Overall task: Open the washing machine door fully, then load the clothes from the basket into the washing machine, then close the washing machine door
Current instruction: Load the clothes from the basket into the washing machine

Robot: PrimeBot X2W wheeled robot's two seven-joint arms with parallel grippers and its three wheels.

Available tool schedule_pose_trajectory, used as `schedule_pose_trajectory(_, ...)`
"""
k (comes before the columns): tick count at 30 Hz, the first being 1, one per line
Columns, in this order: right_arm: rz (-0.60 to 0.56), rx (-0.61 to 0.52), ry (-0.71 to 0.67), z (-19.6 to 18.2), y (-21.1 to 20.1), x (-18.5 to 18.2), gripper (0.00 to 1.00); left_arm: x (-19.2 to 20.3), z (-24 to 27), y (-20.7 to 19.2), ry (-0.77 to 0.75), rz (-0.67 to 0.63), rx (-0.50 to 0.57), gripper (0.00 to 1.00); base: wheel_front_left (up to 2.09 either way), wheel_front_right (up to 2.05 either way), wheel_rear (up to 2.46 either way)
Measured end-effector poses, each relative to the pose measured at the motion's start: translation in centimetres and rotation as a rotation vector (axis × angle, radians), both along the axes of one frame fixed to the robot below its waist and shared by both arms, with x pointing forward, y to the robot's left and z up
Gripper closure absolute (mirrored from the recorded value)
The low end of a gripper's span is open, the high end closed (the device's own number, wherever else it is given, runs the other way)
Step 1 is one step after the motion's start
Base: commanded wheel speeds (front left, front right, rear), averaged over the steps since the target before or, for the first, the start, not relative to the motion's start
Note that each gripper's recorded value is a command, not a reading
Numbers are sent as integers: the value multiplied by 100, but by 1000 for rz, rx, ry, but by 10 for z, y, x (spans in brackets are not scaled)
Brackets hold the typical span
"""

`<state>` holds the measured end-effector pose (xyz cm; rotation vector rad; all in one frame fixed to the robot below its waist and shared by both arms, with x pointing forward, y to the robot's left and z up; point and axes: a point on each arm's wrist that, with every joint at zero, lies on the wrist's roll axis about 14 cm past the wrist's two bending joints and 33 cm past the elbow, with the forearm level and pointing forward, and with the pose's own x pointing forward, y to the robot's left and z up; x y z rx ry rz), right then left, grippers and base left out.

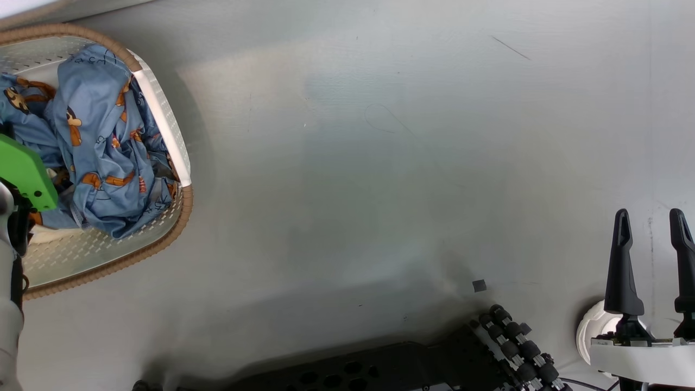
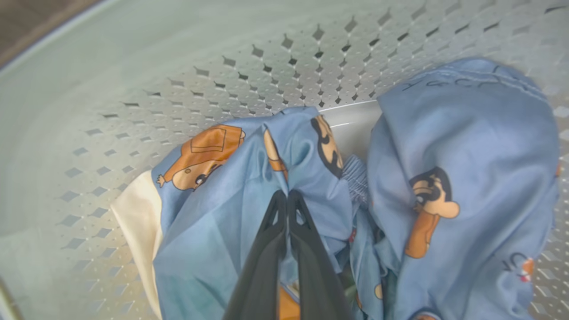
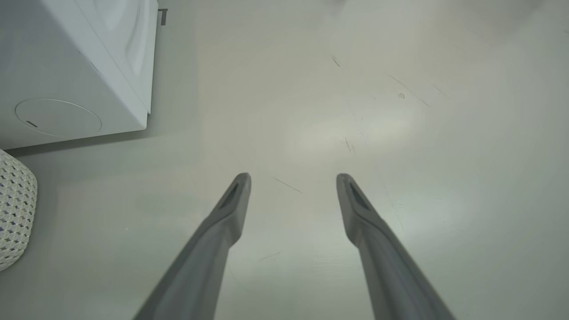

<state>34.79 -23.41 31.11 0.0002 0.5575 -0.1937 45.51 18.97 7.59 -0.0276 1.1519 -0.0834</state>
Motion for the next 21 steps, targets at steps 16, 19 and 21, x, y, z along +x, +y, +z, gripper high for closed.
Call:
schedule_pose_trajectory(16,21,26,-53,-2,8,20,0,21,11,6,-154,119,-34,100,0,0,0)
schedule_pose_trajectory(19,30,34,-77,-2,11,29,0,28,17,5,-207,155,-49,100,0,0,0)
schedule_pose_trajectory(21,35,38,-96,-1,12,36,0,33,22,6,-243,166,-52,100,0,0,0)
